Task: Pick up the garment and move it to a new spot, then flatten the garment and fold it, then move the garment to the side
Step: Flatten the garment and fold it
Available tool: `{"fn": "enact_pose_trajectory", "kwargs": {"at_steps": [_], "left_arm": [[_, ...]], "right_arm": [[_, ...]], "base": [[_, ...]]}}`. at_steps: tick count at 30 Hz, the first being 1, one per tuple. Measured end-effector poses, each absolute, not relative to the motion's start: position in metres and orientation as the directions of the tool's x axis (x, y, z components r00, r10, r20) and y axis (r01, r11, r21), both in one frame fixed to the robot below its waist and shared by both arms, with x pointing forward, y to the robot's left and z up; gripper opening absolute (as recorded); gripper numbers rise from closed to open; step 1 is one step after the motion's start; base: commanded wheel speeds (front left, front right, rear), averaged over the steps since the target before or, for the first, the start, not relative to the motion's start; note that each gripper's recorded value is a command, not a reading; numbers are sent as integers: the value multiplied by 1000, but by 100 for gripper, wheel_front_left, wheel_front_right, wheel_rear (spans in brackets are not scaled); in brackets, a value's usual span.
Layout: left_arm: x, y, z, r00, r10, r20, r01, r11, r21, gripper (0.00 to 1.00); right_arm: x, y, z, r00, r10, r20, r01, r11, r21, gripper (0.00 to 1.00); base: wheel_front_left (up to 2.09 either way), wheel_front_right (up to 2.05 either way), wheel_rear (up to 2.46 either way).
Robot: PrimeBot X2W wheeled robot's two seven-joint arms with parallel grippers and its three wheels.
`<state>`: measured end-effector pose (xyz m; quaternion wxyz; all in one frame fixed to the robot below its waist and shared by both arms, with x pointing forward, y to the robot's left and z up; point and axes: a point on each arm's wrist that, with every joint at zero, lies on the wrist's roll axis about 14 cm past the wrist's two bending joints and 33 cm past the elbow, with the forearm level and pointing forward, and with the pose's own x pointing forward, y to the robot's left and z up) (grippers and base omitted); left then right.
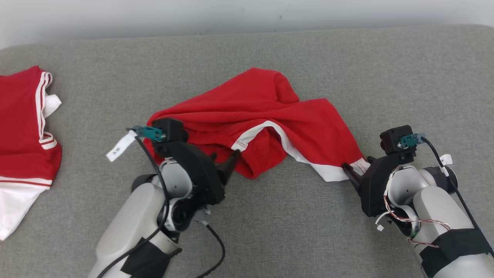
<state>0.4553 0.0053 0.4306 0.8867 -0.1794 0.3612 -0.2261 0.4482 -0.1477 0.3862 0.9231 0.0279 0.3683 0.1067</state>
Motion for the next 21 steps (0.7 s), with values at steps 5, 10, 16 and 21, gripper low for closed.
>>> {"fn": "enact_pose_trajectory", "kwargs": {"at_steps": [5, 10, 16, 21], "left_arm": [[449, -17, 447, 621, -583, -524, 328, 800, -503, 100], [453, -23, 449, 624, -582, -522, 324, 800, -505, 100], [455, -21, 431, 607, -553, -571, 308, 826, -472, 100], [461, -16, 427, 622, -532, -575, 283, 837, -468, 100]], "right_arm": [[444, -150, 386, 703, 210, -680, -169, 977, 128, 100], [440, -144, 386, 699, 223, -680, -173, 975, 141, 100], [443, -147, 384, 701, 216, -680, -166, 976, 139, 100], [444, -148, 383, 703, 216, -677, -165, 976, 140, 100]], "base": [[0, 0, 0], [0, 0, 0], [0, 0, 0], [0, 0, 0]]}}
